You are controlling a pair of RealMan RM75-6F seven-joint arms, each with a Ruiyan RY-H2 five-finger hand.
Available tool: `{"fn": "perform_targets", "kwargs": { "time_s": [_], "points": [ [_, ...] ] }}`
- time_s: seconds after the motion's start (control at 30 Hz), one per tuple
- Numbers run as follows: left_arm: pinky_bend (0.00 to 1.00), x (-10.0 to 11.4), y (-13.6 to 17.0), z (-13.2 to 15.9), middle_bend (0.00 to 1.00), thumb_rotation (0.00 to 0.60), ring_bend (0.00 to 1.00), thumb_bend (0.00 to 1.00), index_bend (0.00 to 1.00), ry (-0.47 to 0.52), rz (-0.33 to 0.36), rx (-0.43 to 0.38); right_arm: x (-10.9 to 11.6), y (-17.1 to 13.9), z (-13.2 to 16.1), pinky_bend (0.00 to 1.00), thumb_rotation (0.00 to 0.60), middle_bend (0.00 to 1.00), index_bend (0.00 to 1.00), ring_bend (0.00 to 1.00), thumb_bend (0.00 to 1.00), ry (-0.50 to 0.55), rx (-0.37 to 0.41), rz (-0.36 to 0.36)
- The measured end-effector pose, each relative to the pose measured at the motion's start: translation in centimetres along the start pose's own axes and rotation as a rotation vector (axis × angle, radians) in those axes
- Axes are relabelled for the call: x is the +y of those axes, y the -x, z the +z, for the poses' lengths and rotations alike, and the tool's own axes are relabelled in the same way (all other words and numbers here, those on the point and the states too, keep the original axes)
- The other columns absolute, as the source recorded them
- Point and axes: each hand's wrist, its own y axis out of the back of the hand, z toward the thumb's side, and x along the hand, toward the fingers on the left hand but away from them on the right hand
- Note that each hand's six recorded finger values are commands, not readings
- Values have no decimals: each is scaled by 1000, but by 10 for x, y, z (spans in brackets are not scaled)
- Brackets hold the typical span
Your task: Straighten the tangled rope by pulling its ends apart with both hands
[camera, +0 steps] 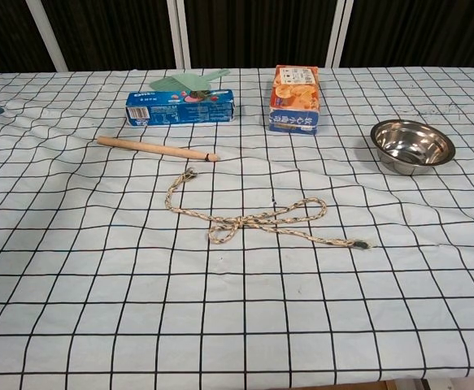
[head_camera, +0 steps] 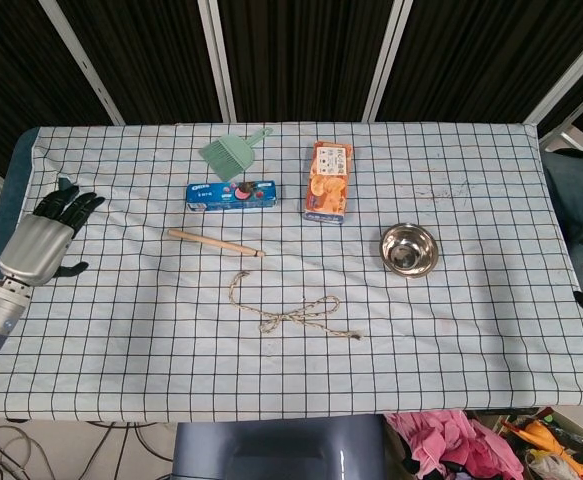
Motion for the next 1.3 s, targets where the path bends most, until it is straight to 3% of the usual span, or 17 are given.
{"fn": "perform_targets", "kwargs": {
  "time_s": [0.2,0.4,0.57,0.7,0.9,1.07,1.3],
  "points": [
    [127,4,5,11,113,600,29,66,92,29,19,-35,-12,-9,32,819,600,637,224,697,251,15,40,63],
    [125,5,5,18,112,600,29,66,92,18,12,-56,-27,-20,81,952,600,807,231,854,254,112,94,161],
    [125,4,3,19,112,600,29,66,92,23,6,-52,-37,-22,118,984,600,853,279,900,254,191,112,237],
    [125,1,2,19,112,600,29,66,92,20,-3,-49,-45,-17,139,988,600,857,288,904,254,178,124,260],
    [125,-3,2,19,113,600,29,66,92,19,-13,-51,-74,-13,185,991,600,859,298,910,254,143,147,335],
    [125,-7,1,22,113,600,29,66,92,10,-26,-59,-105,-13,235,991,600,863,340,913,213,186,173,405],
    [125,-14,-1,23,112,600,29,67,92,7,-39,-60,-124,-16,285,993,600,869,382,919,147,170,209,416]
  ]
}}
